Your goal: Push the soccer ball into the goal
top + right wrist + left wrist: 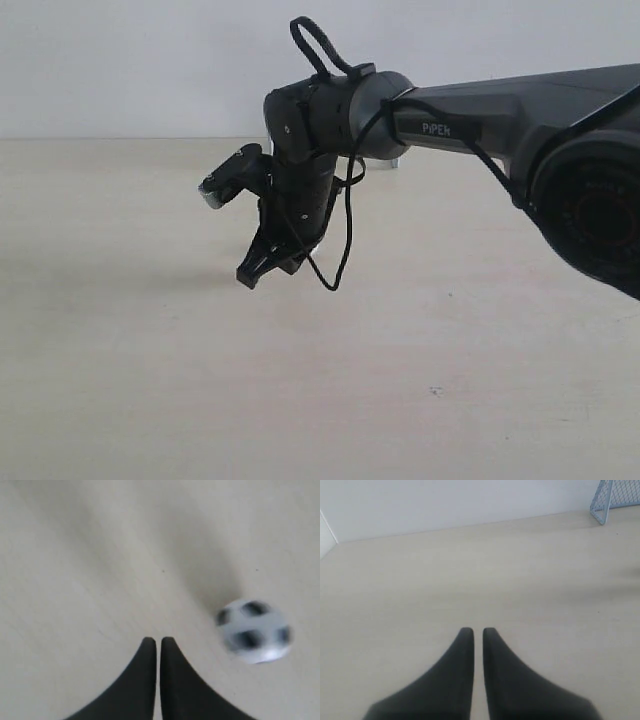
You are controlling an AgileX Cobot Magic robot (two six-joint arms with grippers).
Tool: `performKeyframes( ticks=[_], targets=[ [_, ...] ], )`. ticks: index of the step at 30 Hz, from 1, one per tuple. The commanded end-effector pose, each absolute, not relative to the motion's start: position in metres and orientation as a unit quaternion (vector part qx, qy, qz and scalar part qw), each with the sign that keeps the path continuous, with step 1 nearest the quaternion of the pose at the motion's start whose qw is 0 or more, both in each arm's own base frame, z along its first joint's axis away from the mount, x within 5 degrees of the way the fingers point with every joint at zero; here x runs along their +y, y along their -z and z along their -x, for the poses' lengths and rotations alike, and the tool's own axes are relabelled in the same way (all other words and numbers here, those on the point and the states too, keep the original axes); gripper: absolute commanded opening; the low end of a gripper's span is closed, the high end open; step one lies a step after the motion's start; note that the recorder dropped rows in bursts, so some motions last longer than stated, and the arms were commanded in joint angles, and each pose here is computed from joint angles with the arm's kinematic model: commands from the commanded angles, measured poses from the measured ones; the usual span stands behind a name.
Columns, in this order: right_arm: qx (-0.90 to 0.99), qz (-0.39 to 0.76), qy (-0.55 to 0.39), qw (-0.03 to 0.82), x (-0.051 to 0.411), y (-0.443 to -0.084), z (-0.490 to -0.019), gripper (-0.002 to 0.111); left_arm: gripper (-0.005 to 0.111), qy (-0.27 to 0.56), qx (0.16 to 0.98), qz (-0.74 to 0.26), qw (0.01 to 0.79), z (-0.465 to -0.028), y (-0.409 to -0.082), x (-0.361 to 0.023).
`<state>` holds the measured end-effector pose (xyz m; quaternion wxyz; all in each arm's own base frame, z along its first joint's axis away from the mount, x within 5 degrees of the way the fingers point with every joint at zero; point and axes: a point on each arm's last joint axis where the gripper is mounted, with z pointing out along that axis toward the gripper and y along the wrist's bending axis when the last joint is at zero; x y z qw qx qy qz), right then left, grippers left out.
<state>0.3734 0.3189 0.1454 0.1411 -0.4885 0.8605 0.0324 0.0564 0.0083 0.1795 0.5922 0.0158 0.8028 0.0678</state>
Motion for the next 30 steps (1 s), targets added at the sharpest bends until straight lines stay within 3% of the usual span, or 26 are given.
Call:
performKeyframes(
  ticks=[1, 15, 30],
  targets=[
    [0.853, 0.505, -0.027, 0.125, 0.316, -0.156, -0.369, 0.0, 0.006, -0.063, 0.802, -0.016, 0.594, -0.057, -0.181, 0.008],
    [0.855, 0.51, -0.048, 0.08, 0.314, -0.159, -0.359, 0.0, 0.006, -0.063, 0.802, -0.016, 0.594, -0.057, -0.181, 0.008],
    [0.849, 0.517, -0.049, 0.096, 0.306, -0.205, -0.349, 0.0, 0.006, -0.063, 0.802, -0.016, 0.594, -0.057, -0.181, 0.008]
  ],
)
